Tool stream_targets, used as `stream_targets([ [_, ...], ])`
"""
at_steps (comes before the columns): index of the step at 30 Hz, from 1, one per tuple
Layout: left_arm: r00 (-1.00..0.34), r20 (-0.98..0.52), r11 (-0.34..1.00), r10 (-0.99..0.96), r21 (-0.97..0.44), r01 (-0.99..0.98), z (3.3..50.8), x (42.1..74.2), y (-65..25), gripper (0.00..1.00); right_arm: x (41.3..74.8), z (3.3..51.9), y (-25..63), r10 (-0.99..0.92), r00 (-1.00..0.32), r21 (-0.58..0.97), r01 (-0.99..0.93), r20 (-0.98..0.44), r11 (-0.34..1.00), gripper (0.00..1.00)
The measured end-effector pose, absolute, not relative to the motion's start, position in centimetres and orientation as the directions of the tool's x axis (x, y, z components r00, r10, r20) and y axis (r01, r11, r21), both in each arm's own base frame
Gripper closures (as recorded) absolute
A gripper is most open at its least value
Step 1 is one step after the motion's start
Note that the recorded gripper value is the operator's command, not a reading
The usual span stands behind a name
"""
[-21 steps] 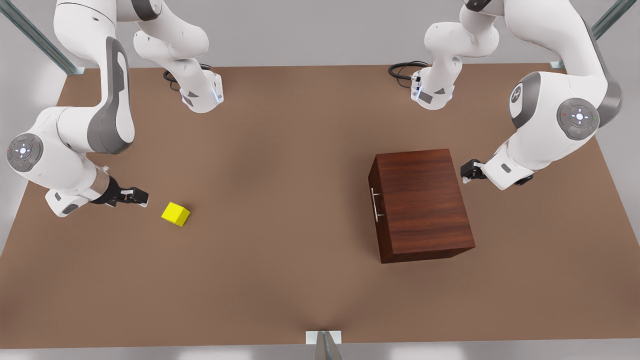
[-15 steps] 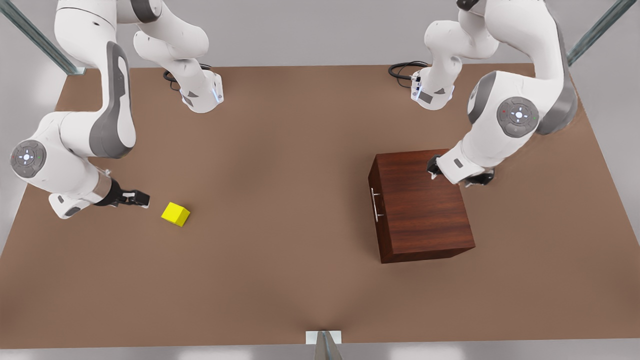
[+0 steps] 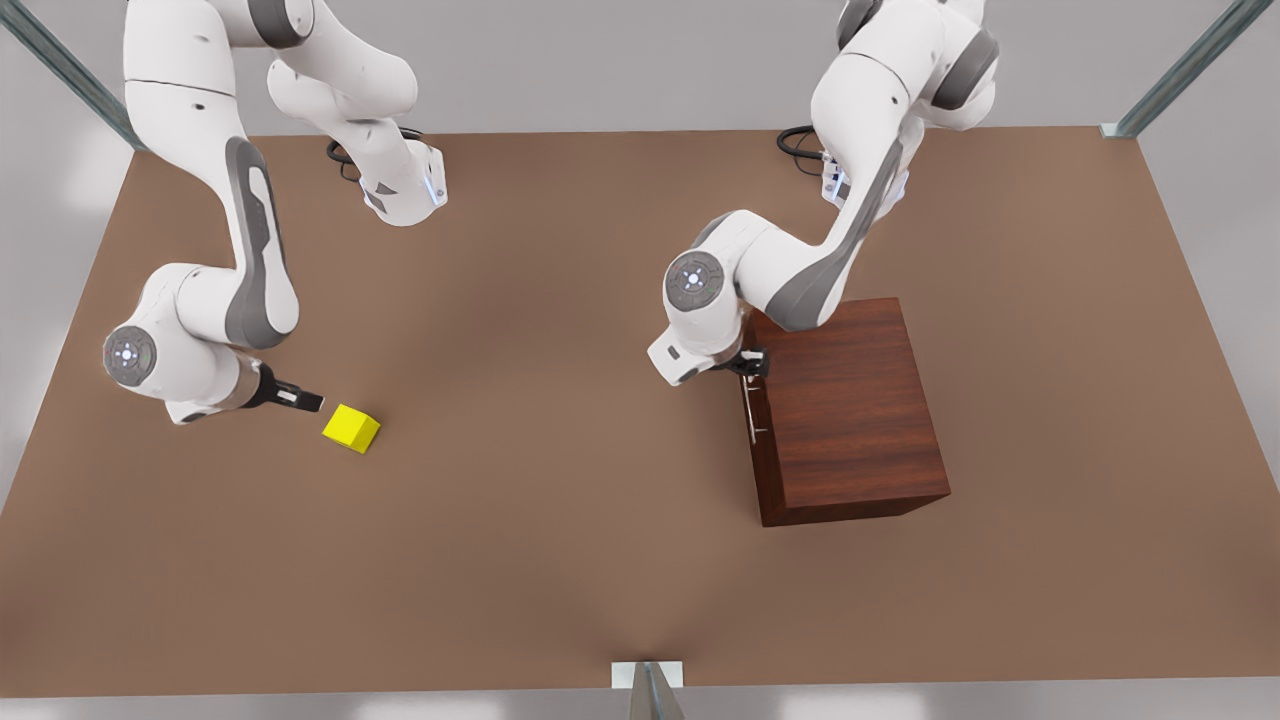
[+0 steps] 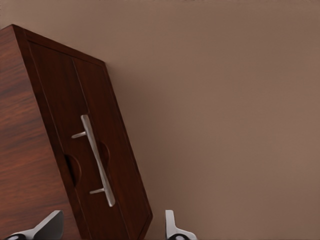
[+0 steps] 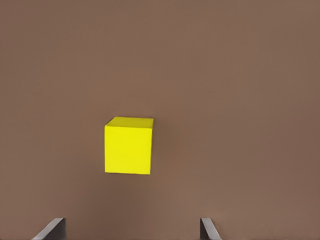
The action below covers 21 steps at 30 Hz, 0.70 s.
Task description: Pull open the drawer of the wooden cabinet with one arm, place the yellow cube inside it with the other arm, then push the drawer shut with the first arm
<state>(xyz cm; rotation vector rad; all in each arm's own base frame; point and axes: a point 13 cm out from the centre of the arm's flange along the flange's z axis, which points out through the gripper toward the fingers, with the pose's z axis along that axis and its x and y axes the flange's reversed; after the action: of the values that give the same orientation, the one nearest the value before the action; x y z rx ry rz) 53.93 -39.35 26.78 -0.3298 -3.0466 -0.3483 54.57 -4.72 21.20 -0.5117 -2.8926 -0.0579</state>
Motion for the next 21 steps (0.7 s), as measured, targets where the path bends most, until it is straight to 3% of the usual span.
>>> stream_targets([
  [8,-0.997,-0.065,0.955,0.044,0.296,0.023,22.2,57.7,-38.7,0.00,56.2,15.1,-2.9,0.441,-0.888,0.021,0.447,0.128,0.894,0.00],
  [14,-0.991,-0.134,0.931,0.008,0.364,-0.041,19.2,58.5,-38.4,0.00,55.6,10.9,-3.7,0.506,-0.858,0.012,0.509,0.091,0.861,0.00],
  [21,-0.982,-0.185,0.910,-0.035,0.400,-0.108,17.5,58.7,-37.6,0.00,56.7,9.8,-2.4,0.502,-0.864,0.005,0.503,0.036,0.864,0.00],
])
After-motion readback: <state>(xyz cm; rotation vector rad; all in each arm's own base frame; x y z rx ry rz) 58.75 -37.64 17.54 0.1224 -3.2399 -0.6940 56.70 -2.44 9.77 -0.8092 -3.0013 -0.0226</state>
